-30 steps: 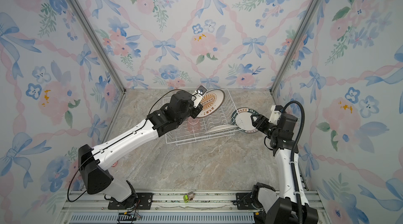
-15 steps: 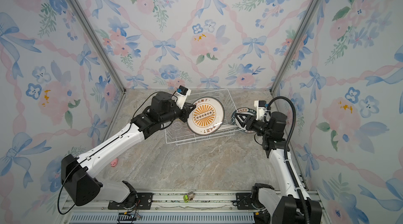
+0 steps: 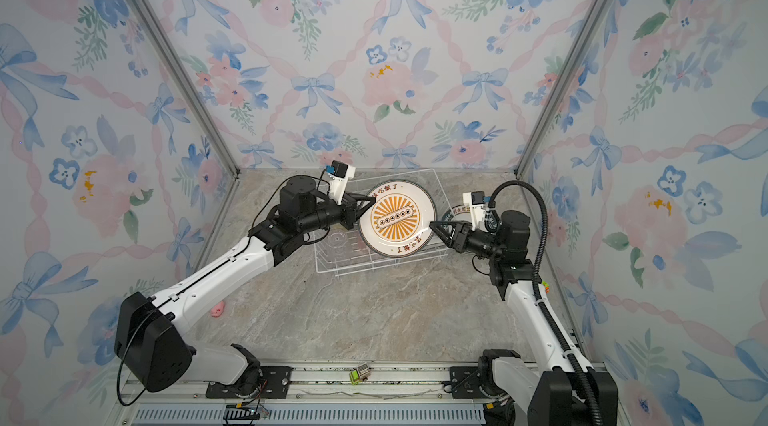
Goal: Unload the mixed dishes from the dish rack
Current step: 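Grasp the sunburst plate's rim with the right gripper opposite the left gripper, then carry the plate with the right gripper while the left gripper releases and withdraws, then lower the sunburst plate onto the green-rimmed plate stack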
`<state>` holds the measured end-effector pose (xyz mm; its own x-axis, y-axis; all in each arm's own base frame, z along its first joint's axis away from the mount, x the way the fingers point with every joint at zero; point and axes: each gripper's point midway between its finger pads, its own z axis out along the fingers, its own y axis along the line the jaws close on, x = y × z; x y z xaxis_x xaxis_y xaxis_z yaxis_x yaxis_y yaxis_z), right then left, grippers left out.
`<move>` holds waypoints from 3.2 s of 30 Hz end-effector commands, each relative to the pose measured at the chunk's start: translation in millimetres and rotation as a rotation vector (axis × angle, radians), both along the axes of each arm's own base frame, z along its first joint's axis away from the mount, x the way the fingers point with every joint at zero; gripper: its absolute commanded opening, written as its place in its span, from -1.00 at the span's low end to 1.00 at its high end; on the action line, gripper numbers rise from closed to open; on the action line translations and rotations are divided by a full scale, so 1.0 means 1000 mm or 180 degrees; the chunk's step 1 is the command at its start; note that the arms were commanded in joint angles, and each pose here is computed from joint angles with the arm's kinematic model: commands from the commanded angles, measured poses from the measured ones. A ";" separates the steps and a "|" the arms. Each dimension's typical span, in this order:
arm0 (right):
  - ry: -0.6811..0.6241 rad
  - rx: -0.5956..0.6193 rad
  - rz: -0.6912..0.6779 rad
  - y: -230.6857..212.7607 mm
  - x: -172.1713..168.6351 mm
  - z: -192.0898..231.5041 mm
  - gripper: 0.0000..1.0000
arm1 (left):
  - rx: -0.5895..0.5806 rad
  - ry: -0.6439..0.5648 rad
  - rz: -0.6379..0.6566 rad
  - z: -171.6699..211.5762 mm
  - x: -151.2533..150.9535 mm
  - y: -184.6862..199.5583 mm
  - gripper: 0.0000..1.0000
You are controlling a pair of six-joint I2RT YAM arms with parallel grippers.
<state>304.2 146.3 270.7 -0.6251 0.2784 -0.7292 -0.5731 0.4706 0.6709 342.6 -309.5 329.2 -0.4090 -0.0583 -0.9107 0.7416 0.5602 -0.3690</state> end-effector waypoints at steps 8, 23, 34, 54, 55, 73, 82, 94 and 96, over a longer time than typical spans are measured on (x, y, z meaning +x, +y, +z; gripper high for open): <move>-0.0037 0.0299 0.0349 0.025 -0.006 0.006 -0.48 | -0.0476 -0.0135 -0.0220 0.030 -0.003 -0.011 -0.84; -0.0145 0.0752 0.0509 0.032 -0.001 0.035 -1.00 | -0.0398 0.0053 -0.0179 0.000 0.011 -0.019 -0.67; 0.0057 0.0355 -0.0086 0.006 0.014 0.028 -1.00 | -0.0269 -0.0089 0.0087 -0.004 0.011 -0.002 -0.13; 0.0817 0.0035 -0.2856 -0.219 0.057 -0.041 -1.00 | 0.0619 -0.0101 0.0761 -0.082 -0.052 0.016 -0.12; 0.0841 -0.0044 -0.2961 -0.225 0.056 -0.046 -1.00 | 0.0620 -0.0127 0.0764 -0.079 -0.051 0.016 -0.12; 0.1350 -0.0102 -0.3196 -0.253 0.071 -0.124 -1.00 | 0.0626 -0.0148 0.0709 -0.075 -0.049 0.010 -0.11; 0.1462 0.0135 -0.2885 -0.231 0.091 -0.139 -1.00 | 0.0658 -0.0158 0.0723 -0.074 -0.048 0.010 -0.11; 0.1646 0.0240 -0.2691 -0.214 0.101 -0.160 -1.00 | 0.0677 -0.0164 0.0677 -0.074 -0.046 0.005 -0.11; 0.1667 0.0253 -0.2666 -0.212 0.103 -0.161 -1.00 | 0.0681 -0.0162 0.0680 -0.075 -0.046 0.005 -0.11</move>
<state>390.9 -71.4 88.8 -0.4437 0.8289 -0.3407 0.3870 0.5201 0.7614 293.0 -301.3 245.0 -0.3843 0.0531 -0.9217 0.6038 0.7697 -0.2074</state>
